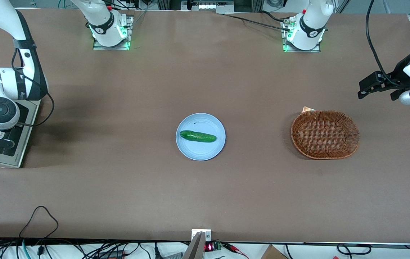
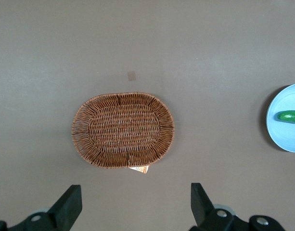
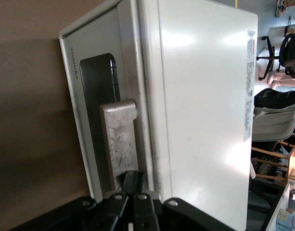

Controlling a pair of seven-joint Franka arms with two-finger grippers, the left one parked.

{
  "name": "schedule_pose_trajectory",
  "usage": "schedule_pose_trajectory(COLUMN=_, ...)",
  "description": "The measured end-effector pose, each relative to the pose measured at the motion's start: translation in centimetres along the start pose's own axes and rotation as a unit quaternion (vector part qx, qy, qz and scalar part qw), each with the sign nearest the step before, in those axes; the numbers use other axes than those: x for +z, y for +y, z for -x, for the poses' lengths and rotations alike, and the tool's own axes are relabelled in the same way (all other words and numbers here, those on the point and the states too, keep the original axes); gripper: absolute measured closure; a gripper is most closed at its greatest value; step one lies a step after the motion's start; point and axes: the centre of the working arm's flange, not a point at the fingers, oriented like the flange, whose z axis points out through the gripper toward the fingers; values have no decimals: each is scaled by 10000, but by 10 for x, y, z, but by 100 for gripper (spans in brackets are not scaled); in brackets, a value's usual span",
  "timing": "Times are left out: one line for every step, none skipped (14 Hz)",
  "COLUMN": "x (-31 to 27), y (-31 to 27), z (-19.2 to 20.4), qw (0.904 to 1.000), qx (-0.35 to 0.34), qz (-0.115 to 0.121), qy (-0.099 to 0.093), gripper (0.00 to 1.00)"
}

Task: Open oven door with right arm only
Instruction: 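Hook the door handle and pull the oven door down with the right gripper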

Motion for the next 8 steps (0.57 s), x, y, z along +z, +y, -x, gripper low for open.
schedule_pose_trajectory(x=-2, y=-3, z=1, qw=10000, qx=-25, qz=-15, qy=22, gripper=99)
schedule_pose_trajectory(x=-3, y=-6, z=2, qw=10000, qx=-55, qz=-37, qy=54, gripper=99)
schedule_pose_trajectory(x=-5, y=-10, z=3, qw=9999, qx=-75, qz=-79, qy=86, gripper=99)
schedule_pose_trajectory(x=-8, y=-14, z=5, qw=9998, qx=-86, qz=-148, qy=122, gripper=99)
schedule_pose_trajectory(x=-12, y=-20, z=7, qw=9996, qx=-95, qz=-239, qy=149, gripper=99)
schedule_pose_trajectory(x=-15, y=-27, z=8, qw=9992, qx=-113, qz=-340, qy=170, gripper=99)
schedule_pose_trajectory(x=-18, y=-36, z=10, qw=9988, qx=-129, qz=-444, qy=186, gripper=99)
schedule_pose_trajectory(x=-20, y=-44, z=12, qw=9982, qx=-144, qz=-535, qy=211, gripper=99)
